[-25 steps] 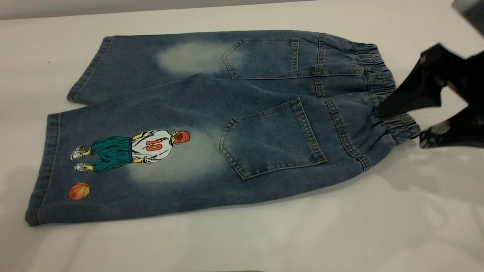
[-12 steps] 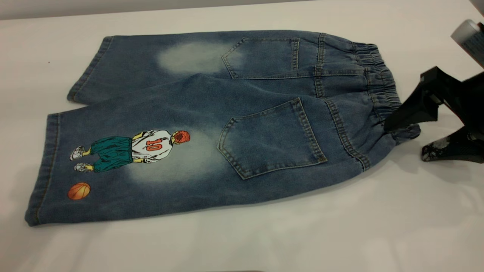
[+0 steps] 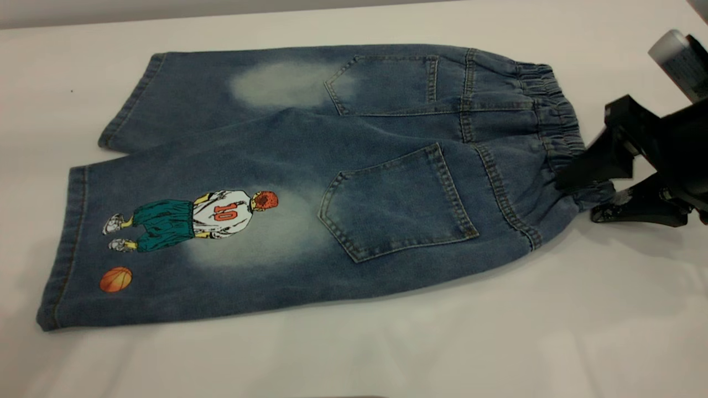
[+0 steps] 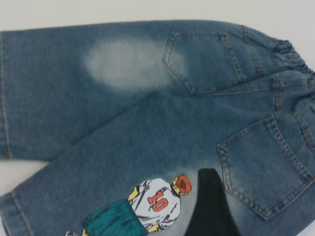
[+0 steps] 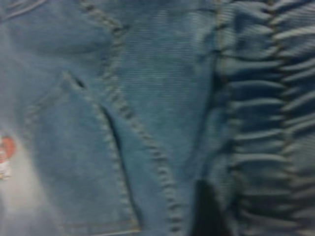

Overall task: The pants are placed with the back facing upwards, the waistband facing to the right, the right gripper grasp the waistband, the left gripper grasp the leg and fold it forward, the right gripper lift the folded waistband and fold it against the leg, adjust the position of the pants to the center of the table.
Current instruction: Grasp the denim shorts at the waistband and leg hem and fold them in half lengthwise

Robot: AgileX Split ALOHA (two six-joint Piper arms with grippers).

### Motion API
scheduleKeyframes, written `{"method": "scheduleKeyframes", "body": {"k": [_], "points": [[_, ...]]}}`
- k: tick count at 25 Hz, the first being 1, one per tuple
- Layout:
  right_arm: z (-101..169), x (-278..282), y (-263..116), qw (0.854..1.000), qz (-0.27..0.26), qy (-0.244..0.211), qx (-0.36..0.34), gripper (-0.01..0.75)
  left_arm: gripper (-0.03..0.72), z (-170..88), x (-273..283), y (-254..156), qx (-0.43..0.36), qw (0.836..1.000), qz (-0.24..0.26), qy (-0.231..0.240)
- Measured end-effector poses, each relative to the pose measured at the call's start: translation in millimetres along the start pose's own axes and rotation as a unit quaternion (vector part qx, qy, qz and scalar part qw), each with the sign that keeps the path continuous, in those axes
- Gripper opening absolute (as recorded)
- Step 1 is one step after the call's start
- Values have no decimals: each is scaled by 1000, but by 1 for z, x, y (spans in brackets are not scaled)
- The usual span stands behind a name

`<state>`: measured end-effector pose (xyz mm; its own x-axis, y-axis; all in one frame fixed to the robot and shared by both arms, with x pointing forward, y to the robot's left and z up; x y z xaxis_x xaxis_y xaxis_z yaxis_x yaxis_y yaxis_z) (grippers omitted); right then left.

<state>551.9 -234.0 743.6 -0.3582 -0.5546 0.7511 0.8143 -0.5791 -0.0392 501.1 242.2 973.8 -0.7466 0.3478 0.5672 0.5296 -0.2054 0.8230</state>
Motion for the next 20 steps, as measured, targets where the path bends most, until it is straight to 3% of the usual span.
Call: {"method": "scheduleKeyframes", "body": {"k": [3,5,12,20], "points": [[-7,-1,1,1000,-4,-18,0,137,455,1,-8,-7,12,1000,17,-4],[-8,-1,1,1000,-3,-20,1,55,455,3,-15,-14,25,999,36,-7],[-8,-1,1,1000,-3,-20,5,41,437,2,-45,-71,81,981,175,-35],[-8,-1,1,1000,-3,-19,7,41,435,13,-57,-126,116,944,308,-11]]}}
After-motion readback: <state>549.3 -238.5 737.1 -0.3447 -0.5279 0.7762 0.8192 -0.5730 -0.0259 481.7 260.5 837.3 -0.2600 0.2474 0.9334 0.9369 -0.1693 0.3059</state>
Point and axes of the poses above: a point on each arm's last joint axis where the gripper is mounted, x pointing back along that axis away from the gripper, z along the wrist's bending axis when the last joint is at zero, y = z × x, the point moved 8 cm from there along -x, pointing out along that axis toward the gripper, and after that the axes turned 14 degrees about -x, right-handed, at the moved point
